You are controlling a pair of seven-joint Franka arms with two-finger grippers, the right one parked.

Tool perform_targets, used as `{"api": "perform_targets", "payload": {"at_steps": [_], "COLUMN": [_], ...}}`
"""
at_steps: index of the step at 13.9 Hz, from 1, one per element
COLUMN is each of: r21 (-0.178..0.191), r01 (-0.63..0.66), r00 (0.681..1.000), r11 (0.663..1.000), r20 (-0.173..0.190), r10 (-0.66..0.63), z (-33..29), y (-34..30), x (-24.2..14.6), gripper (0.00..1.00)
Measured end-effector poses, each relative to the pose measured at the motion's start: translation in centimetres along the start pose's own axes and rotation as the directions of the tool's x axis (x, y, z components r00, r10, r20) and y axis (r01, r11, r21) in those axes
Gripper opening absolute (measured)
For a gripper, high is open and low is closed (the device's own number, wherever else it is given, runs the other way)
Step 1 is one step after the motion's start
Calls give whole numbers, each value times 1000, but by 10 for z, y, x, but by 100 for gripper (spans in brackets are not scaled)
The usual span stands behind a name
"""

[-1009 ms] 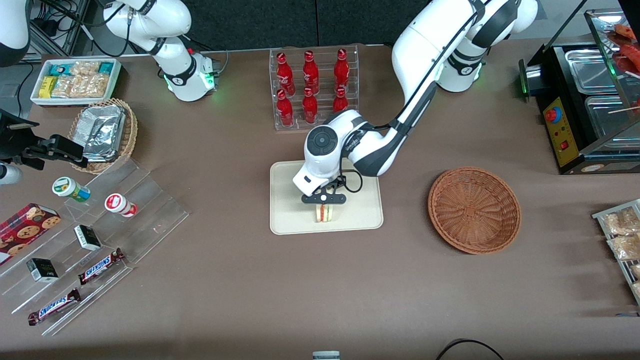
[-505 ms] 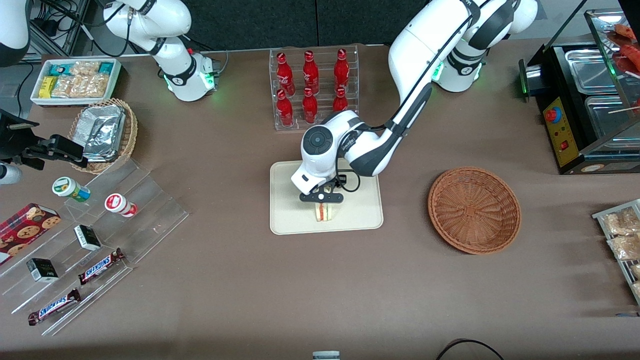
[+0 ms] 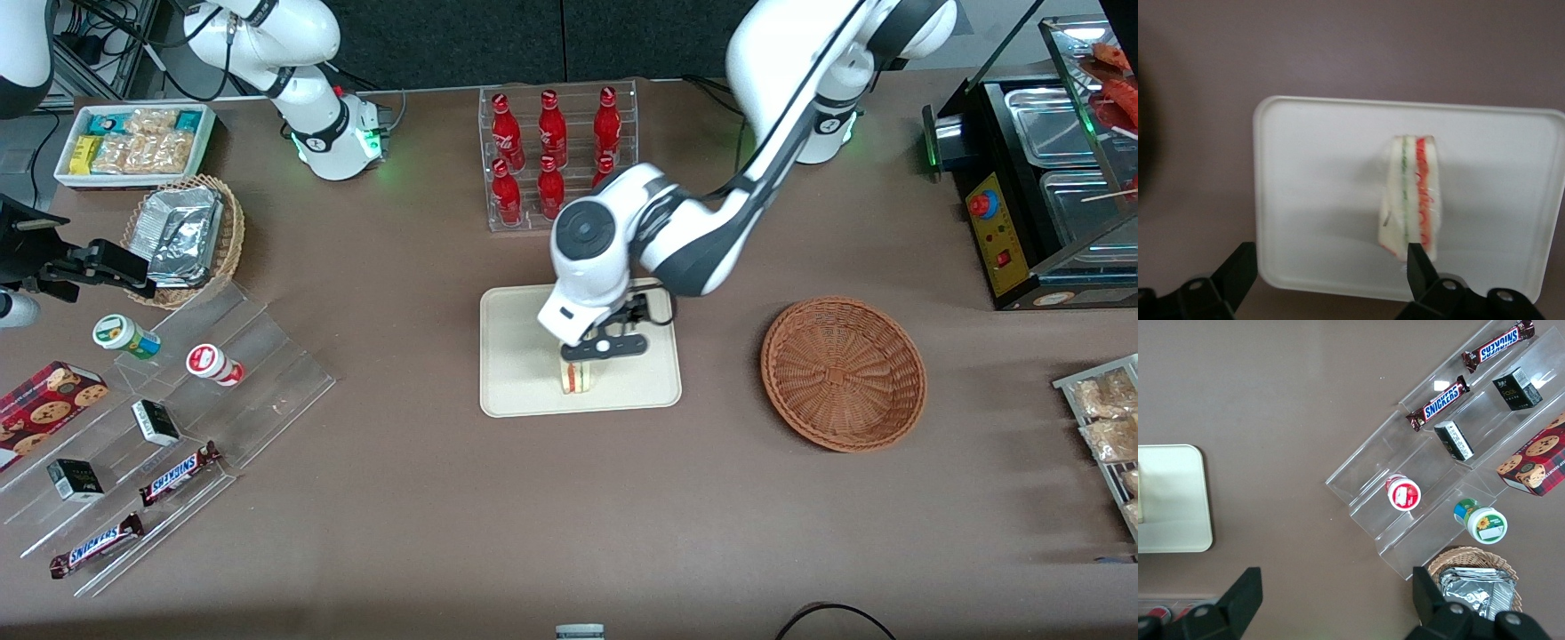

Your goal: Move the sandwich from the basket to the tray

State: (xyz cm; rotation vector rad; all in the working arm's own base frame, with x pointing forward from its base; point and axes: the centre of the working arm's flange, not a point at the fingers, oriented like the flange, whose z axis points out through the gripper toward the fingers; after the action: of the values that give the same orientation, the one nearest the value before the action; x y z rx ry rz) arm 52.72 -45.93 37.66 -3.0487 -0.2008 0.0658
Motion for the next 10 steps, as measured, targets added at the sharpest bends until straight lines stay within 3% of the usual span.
{"api": "perform_targets", "payload": {"at_steps": [2,4,10], "r21": [21,10,-4], "r01": [61,116,35], "r00": [998,993,995], "r11": [998,993,999], "r20": [6,27,98], "r10": [-61,-116,-34], "z": [-42,-80,-141], "y": [-41,-86,-225], "x": [15,32,73], "gripper": [100,100,100]}}
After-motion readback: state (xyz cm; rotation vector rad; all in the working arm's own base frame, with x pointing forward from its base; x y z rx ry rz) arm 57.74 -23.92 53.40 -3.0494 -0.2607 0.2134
